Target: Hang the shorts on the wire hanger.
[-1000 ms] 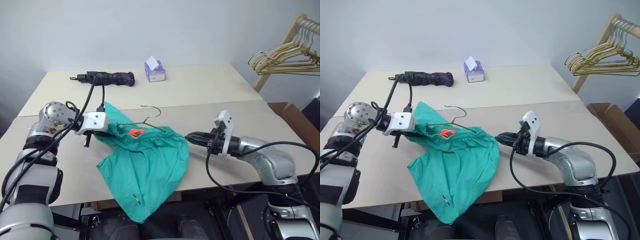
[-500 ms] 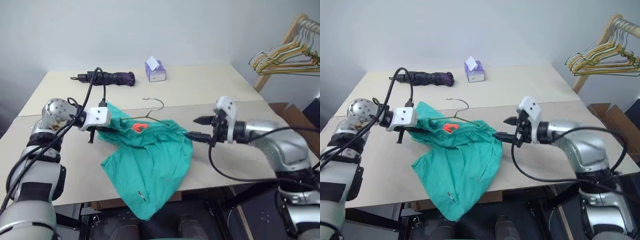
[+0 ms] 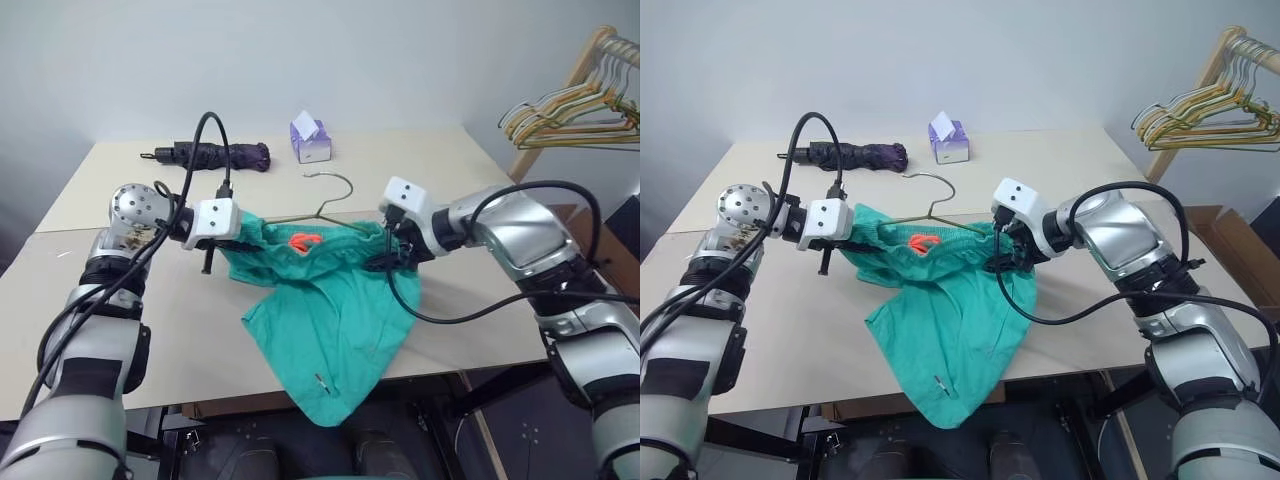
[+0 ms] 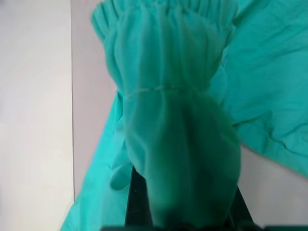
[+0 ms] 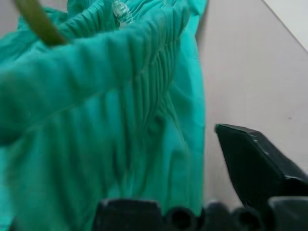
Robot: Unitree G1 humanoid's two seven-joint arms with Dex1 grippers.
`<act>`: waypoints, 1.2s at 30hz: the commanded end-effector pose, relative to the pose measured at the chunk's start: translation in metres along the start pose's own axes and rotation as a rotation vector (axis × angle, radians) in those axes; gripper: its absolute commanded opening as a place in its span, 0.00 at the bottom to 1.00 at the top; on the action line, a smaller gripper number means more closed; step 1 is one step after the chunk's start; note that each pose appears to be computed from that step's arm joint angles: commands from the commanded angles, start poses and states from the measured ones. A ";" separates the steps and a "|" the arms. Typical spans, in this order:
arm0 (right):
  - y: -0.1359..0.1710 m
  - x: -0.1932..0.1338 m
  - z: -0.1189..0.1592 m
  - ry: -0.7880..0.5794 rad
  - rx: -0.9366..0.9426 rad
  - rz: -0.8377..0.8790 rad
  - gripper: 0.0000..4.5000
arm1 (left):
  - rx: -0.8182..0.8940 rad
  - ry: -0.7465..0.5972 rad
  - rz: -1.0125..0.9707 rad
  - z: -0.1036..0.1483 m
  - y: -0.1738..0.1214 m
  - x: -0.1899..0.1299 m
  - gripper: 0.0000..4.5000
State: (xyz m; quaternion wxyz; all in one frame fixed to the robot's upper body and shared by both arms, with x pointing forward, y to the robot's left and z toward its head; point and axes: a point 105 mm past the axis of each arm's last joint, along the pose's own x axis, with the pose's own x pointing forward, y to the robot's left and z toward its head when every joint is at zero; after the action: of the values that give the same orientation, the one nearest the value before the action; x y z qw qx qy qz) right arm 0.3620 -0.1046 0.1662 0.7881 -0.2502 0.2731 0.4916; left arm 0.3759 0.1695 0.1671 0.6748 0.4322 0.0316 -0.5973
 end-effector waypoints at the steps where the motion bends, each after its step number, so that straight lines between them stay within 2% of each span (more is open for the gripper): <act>1: -0.006 -0.009 0.018 -0.042 -0.067 -0.018 0.57 | 0.051 -0.041 0.061 0.017 0.016 -0.008 0.00; 3: -0.006 -0.011 0.021 -0.050 -0.075 -0.007 0.44 | 0.053 -0.043 0.060 0.017 0.015 -0.007 0.00; 7: -0.005 -0.015 0.023 -0.066 -0.074 0.012 0.13 | 0.054 -0.047 0.058 0.018 0.015 -0.006 0.00; 9: -0.004 -0.018 0.024 -0.077 -0.063 0.024 0.05 | 0.054 -0.049 0.059 0.019 0.016 -0.006 0.00; 11: -0.002 -0.020 0.025 -0.088 -0.050 0.038 0.04 | 0.053 -0.054 0.057 0.020 0.016 -0.005 0.00; 17: 0.002 -0.027 0.023 -0.110 0.005 0.066 0.03 | 0.024 -0.094 0.074 0.025 0.022 -0.006 0.39; 25: -0.002 -0.044 0.001 -0.146 0.157 0.026 0.03 | 0.008 -0.115 0.217 0.027 0.040 -0.023 0.97; 28: -0.002 -0.050 -0.012 -0.158 0.227 0.000 0.03 | 0.003 -0.119 0.301 0.029 0.050 -0.034 0.99; 32: 0.001 -0.058 -0.036 -0.172 0.341 -0.079 0.03 | -0.075 -0.269 0.571 0.044 0.082 -0.056 0.99; 36: 0.008 -0.063 -0.052 -0.209 0.447 -0.151 0.03 | -0.147 -0.397 0.608 0.057 0.087 -0.064 0.99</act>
State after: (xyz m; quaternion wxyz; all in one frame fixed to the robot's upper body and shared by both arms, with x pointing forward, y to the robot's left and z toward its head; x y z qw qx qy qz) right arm 0.3243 -0.1737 0.1493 0.8618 -0.0436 0.3141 0.3959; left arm 0.4084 0.1816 0.2638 0.8434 0.2773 -0.1451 -0.4367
